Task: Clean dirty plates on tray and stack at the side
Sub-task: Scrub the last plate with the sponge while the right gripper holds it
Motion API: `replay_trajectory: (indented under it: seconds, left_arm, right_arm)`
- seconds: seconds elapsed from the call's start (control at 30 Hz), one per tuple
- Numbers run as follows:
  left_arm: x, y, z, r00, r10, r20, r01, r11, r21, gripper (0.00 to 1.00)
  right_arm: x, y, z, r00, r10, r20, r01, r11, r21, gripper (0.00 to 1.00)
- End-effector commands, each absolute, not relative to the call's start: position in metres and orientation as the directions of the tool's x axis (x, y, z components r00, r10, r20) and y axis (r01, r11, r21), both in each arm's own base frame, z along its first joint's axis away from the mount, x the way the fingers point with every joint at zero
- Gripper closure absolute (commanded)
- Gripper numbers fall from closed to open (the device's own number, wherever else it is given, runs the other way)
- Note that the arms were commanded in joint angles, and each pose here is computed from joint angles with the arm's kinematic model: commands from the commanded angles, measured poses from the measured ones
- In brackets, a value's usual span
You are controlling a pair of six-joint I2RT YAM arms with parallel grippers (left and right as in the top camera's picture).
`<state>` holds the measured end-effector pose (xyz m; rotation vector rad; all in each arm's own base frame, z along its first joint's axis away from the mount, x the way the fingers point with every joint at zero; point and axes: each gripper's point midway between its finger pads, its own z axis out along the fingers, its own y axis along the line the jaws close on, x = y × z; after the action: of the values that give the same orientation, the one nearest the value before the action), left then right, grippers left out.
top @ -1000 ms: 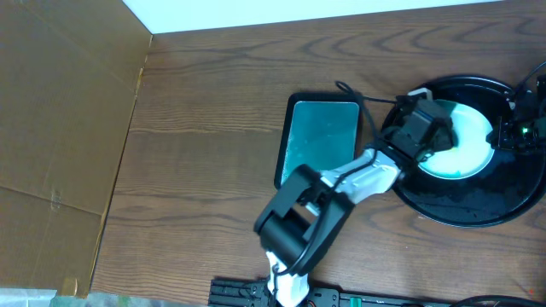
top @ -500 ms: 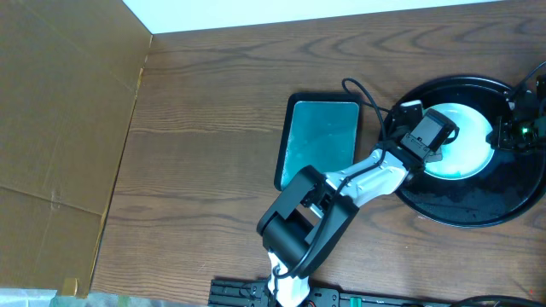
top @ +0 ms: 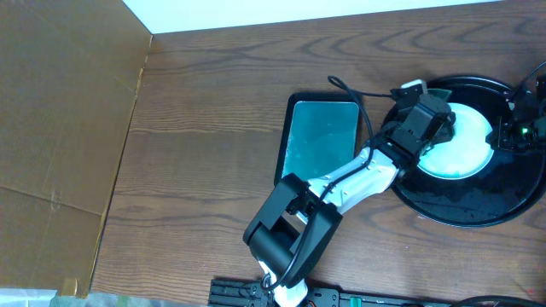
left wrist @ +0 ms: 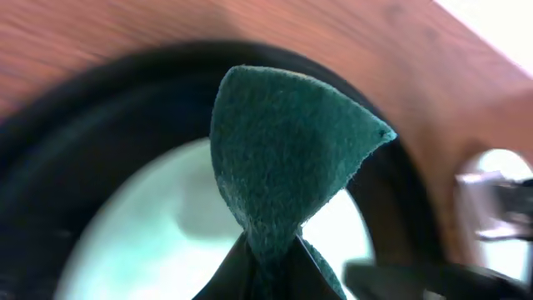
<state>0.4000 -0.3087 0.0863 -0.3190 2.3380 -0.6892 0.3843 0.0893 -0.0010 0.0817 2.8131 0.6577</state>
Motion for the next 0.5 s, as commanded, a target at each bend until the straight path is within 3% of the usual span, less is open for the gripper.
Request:
replay_trajectory:
  seconds: [0.0,0.3,0.47]
  left_arm:
    - [0.391,-0.328,0.079,-0.778,-0.458,-0.430,-0.088,0.757,-0.648,0.93]
    - [0.402,-0.335,0.028,-0.776,-0.459,-0.433,-0.099,0.766,-0.635,0.93]
    - [0.399,-0.322,0.004,-0.802,-0.391,-0.452,-0.089,0.826,-0.556,0.93]
  right_arm:
    - [0.352,0.084,-0.039,-0.990,0.088,-0.109,0.040,0.924,0.379,0.99]
    - [0.352,0.084,-0.039,-0.990,0.088,-0.108,0.041,0.924,0.379,0.99]
    - [0.350,0.084,-0.039,-0.991,0.088,-0.100,0.044,0.925,0.379,0.99]
